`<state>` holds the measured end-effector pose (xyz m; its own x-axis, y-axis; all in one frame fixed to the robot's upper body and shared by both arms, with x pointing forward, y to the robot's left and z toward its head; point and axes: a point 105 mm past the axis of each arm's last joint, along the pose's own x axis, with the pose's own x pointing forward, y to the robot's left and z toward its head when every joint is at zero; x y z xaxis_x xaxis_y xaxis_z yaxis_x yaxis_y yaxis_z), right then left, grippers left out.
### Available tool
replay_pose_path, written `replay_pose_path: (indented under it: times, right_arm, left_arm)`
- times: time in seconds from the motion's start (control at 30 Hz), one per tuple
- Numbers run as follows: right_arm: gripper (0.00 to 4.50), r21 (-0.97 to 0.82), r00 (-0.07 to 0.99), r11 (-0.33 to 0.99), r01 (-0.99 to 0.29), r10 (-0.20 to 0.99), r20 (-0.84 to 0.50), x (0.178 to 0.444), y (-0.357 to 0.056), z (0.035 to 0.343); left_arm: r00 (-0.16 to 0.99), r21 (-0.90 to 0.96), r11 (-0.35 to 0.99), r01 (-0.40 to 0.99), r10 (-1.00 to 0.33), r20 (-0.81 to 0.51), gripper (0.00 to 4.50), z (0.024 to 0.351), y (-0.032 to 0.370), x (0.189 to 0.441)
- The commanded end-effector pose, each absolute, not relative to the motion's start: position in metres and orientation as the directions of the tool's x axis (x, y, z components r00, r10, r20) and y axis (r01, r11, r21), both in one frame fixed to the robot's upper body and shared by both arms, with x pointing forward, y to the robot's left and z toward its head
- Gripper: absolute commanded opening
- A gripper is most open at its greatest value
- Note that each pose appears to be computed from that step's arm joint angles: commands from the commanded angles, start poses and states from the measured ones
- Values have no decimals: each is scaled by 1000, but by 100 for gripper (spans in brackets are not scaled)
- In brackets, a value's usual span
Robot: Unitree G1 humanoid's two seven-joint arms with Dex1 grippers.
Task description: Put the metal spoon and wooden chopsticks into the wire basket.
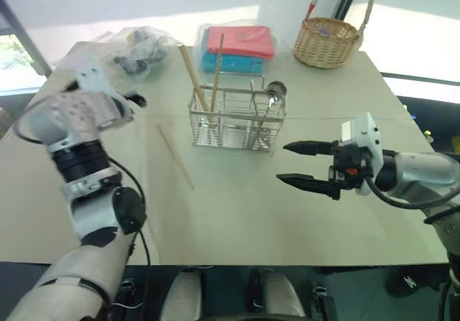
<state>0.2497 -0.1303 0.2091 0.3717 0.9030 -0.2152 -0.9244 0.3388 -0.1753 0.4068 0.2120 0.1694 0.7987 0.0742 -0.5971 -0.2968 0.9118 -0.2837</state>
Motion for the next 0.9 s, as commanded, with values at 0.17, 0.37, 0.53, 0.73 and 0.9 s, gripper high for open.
replay_pose_path:
  times: [0.17, 0.37, 0.53, 0.73, 0.9]
  right_arm:
    - [340, -199, 362, 325, -924, 913, -190, 244, -123, 214]
    - [340, -189, 353, 318, -929, 916, -189, 237, -121, 208]
    - [340, -217, 373, 333, -918, 911, -177, 240, -125, 214]
    - [340, -237, 375, 332, -913, 912, -168, 240, -124, 217]
    - [340, -249, 373, 328, -911, 914, -160, 240, -123, 220]
  left_arm:
    - [758, -293, 904, -311, 50, -650, 446, 150, 203, 417]
    - [685, -273, 894, -356, 51, -727, 446, 119, 203, 419]
    - [697, -277, 893, -356, 57, -715, 361, 122, 202, 426]
    - [701, -281, 889, -362, 60, -711, 48, 126, 200, 430]
    - [692, -270, 886, -376, 76, -717, 4, 123, 206, 428]
